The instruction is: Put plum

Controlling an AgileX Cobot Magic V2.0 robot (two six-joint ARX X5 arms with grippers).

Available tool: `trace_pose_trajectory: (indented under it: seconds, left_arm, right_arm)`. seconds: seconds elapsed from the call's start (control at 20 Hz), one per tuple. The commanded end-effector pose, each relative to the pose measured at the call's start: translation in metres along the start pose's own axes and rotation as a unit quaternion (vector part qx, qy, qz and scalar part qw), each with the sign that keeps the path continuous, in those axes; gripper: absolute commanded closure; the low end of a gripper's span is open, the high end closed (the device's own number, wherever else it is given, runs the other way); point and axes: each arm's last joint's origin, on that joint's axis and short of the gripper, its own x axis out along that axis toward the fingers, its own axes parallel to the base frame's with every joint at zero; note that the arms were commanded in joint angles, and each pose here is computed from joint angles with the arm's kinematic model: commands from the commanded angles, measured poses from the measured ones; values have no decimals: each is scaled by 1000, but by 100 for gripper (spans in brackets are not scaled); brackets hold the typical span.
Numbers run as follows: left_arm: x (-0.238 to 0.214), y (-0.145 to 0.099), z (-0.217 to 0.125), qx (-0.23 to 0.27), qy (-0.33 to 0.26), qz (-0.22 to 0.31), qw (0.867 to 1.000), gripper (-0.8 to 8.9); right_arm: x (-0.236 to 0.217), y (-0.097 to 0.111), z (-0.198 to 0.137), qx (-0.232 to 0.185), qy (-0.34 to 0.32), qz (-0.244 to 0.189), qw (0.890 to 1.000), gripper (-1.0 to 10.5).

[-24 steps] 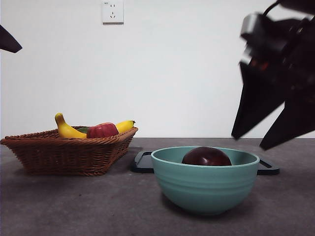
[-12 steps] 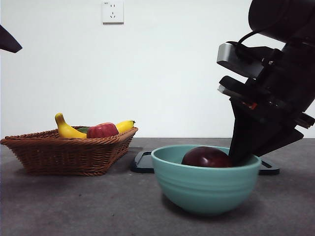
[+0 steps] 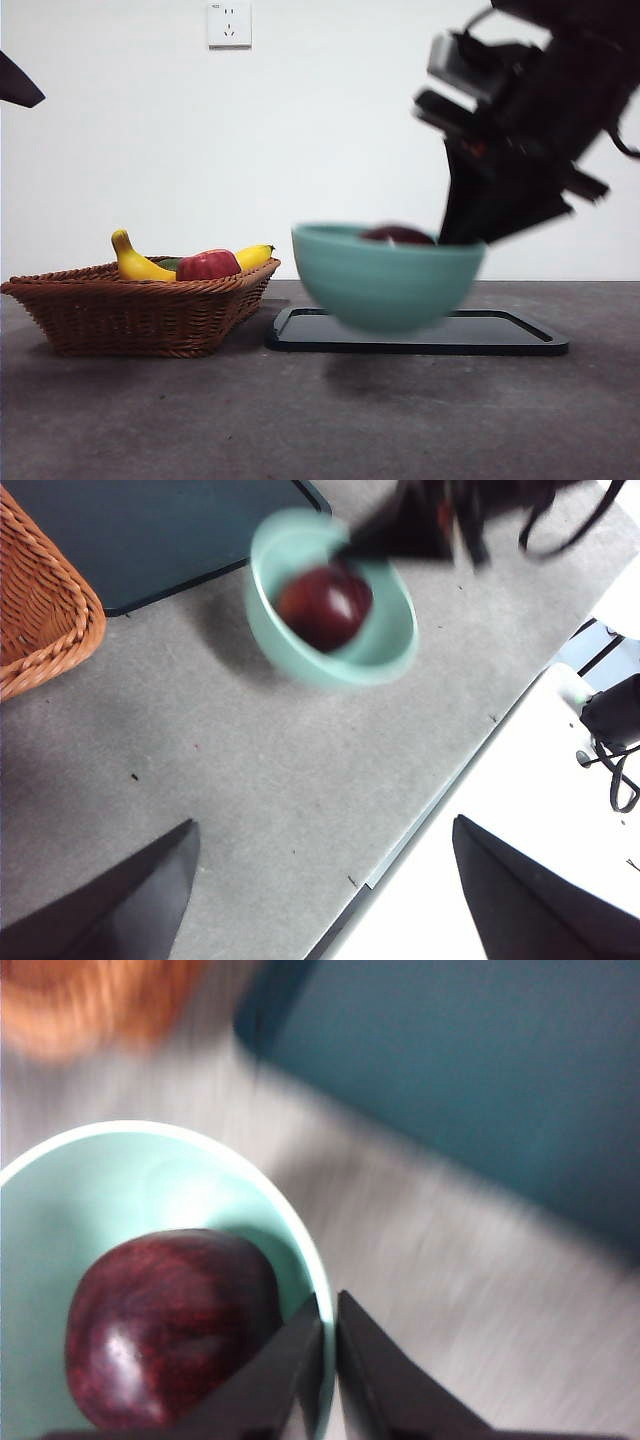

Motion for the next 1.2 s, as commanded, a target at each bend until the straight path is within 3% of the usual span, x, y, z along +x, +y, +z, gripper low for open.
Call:
trace_pose_trajectory:
  seconds: [0.05, 0.55, 0.85, 1.2]
  left_arm:
    - [0, -1, 3, 5, -5, -3, 1000, 410]
    - [0, -1, 3, 5, -4, -3, 1000, 410]
    - [0, -1, 3, 4, -3, -3, 1000, 410]
    - [0, -1, 2, 3, -2, -3, 1000, 410]
  right_arm:
    - [-7, -3, 24, 8, -27, -11, 1000, 937]
    - [24, -47, 94, 24, -25, -58, 998, 936]
    - [57, -70, 97, 40, -7, -70, 997, 937]
    - [79, -79, 92, 43, 6, -73, 996, 937]
